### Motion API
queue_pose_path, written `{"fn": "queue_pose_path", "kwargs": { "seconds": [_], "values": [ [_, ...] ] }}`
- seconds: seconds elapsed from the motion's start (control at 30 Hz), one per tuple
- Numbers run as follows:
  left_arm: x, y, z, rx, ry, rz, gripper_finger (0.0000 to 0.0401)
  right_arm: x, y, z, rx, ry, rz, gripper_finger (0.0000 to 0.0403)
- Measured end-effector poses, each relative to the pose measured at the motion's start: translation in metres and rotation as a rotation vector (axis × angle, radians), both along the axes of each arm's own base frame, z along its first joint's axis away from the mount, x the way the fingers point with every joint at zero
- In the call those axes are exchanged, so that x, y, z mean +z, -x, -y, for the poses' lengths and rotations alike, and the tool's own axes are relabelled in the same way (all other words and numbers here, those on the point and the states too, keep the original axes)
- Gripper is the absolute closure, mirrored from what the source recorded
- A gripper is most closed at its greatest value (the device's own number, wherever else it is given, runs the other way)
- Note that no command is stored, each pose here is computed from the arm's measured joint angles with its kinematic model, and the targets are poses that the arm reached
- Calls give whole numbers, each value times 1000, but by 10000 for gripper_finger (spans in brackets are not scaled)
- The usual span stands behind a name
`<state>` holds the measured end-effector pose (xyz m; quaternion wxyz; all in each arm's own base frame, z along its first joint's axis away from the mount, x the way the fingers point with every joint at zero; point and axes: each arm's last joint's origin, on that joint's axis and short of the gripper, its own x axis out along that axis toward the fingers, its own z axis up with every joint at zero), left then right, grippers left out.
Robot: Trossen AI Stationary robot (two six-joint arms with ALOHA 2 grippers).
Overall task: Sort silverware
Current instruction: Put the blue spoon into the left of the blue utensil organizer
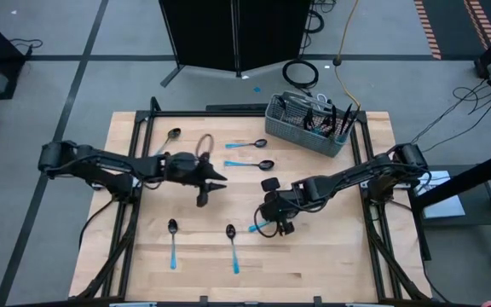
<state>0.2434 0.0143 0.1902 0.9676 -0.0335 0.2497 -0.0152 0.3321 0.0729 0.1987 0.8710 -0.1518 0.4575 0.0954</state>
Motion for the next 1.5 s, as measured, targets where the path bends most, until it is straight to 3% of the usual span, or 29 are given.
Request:
{"fn": "queue_pose_path", "kwargs": {
  "seconds": [0.17,0.27,0.43,0.6,0.67,0.83,1.03,1.3,1.5],
  "values": [
    [15,10,-2,42,-2,306,290,0,0,2,-73,-8,0,353],
    [19,8,-2,38,-27,372,290,-1,2,2,-63,6,-25,344],
    [11,-4,-8,25,-68,383,290,-2,2,1,-71,0,-25,307],
    [-5,-15,-21,-116,-12,404,290,-2,2,6,-130,-28,-31,275],
    [-11,-16,-29,-110,-3,384,290,-2,2,7,-145,-36,-35,268],
    [-17,-13,-45,-51,41,358,290,-15,9,7,-193,-63,-68,268],
    [-18,-12,-45,-92,46,360,290,-39,20,10,-203,-68,-66,272],
    [-18,-12,-45,-101,24,362,290,-39,19,7,-125,-146,-79,273],
    [-18,-12,-45,-106,11,361,290,-57,17,2,-94,-152,-142,273]
  ]
}}
